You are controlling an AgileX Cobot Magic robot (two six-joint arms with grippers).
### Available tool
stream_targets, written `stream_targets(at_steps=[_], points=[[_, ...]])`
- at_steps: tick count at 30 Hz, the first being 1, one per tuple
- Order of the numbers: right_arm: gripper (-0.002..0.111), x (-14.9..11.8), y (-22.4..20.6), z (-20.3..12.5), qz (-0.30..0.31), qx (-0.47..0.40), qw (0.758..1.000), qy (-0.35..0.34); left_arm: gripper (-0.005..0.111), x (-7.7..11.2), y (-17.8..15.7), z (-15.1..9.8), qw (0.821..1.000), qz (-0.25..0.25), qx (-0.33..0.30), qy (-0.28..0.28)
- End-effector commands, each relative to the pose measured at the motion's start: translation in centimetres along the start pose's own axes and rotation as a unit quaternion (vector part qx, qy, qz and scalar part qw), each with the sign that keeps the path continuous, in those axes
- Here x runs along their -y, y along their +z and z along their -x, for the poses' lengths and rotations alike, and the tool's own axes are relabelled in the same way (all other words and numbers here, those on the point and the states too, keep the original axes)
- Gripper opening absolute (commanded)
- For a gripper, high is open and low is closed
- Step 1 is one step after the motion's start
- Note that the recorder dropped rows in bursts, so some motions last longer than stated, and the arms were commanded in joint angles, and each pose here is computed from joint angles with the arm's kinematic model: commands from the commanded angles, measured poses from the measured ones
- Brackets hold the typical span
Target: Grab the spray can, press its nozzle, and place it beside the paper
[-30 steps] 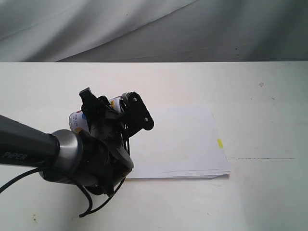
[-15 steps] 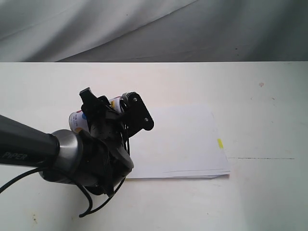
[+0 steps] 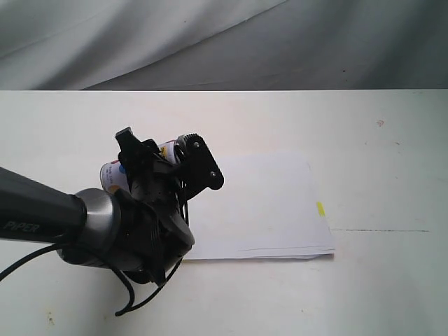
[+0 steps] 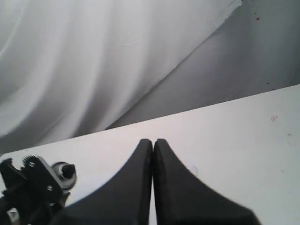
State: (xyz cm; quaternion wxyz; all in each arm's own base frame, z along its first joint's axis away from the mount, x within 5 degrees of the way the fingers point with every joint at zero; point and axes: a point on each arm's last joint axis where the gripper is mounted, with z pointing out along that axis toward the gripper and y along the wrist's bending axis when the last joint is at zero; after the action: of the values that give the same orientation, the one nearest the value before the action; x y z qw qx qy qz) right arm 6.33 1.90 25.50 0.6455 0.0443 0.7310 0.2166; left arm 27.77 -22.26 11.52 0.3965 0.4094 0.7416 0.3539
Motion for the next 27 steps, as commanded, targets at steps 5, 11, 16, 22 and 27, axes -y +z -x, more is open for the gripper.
stream_targets(at_steps=[5,11,16,22,27], points=[[0.0,-6.1,3.7,13.5,0.014,-0.131,0.99,-0.052,0.0,-0.8,-0.3,0.5,0.999,0.03,0.012,0.0],[0.0,-8.6,13.7,19.3,0.051,-0.252,0.958,-0.125,0.0,-0.8,-0.3,0.5,0.999,0.03,0.011,0.034],[0.0,-8.5,21.4,16.7,0.136,-0.337,0.921,-0.143,0.0,-0.8,-0.3,0.5,0.999,0.03,0.011,0.035],[0.0,-6.4,27.9,11.0,0.187,-0.397,0.884,-0.161,0.0,-0.8,-0.3,0.5,0.999,0.03,0.011,0.035],[0.0,-5.4,31.4,6.9,0.254,-0.41,0.86,-0.169,0.0,-0.8,-0.3,0.5,0.999,0.029,0.011,0.035]])
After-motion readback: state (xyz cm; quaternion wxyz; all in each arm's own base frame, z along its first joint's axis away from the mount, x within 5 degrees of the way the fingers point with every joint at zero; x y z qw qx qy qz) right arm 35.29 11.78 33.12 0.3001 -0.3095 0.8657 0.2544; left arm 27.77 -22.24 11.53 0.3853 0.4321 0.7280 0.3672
